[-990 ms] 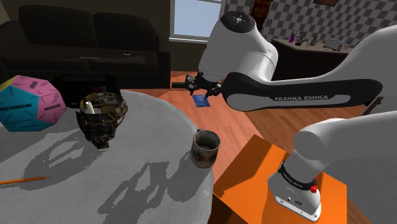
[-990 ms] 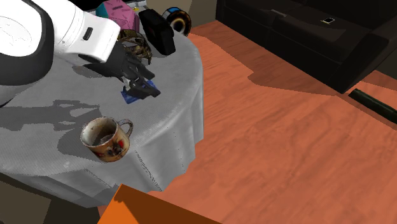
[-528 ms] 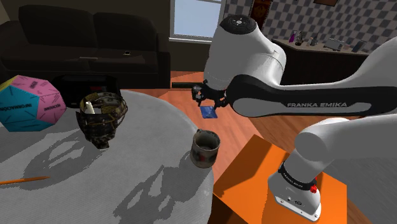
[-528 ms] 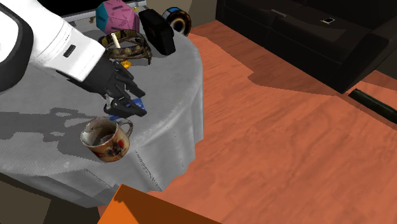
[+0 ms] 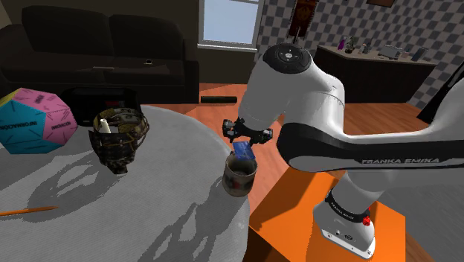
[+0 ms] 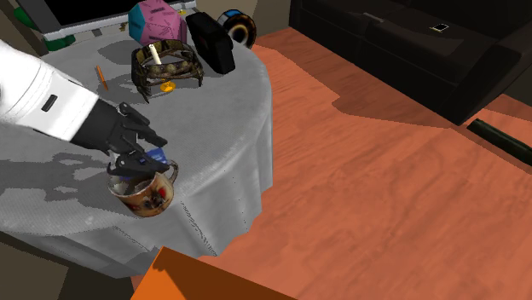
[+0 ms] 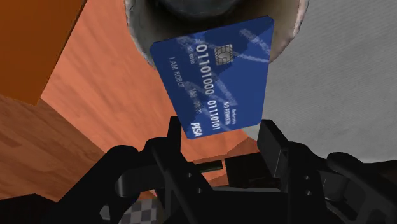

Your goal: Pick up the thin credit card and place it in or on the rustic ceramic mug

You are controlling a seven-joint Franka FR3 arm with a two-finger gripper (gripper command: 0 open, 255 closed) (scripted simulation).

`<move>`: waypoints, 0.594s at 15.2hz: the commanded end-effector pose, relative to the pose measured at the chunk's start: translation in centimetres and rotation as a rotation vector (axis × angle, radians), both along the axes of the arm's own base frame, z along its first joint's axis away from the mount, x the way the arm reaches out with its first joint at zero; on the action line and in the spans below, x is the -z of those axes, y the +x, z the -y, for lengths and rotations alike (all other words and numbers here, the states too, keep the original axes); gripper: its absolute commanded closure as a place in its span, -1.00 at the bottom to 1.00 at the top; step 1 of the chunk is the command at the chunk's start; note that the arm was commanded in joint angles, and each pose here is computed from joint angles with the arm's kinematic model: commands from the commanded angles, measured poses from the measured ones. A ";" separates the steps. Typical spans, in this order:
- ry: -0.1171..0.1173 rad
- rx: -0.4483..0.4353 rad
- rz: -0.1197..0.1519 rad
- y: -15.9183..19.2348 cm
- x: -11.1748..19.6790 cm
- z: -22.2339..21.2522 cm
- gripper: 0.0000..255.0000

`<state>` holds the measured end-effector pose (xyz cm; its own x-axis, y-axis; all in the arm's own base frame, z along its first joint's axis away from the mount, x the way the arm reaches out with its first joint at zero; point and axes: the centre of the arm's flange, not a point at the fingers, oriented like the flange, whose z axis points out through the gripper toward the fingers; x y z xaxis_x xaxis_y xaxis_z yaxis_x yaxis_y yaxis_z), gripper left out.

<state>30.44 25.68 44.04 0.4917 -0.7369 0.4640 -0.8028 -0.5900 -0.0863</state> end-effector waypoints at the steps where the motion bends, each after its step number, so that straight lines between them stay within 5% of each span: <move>1: -0.031 -0.055 0.095 -2.5 -0.7 -2.1 1.00; 9: -0.031 -0.055 0.095 -2.5 3.0 -2.1 1.00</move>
<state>29.02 26.64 41.31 0.4680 -0.7183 0.5147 -0.7804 -0.6093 -0.1408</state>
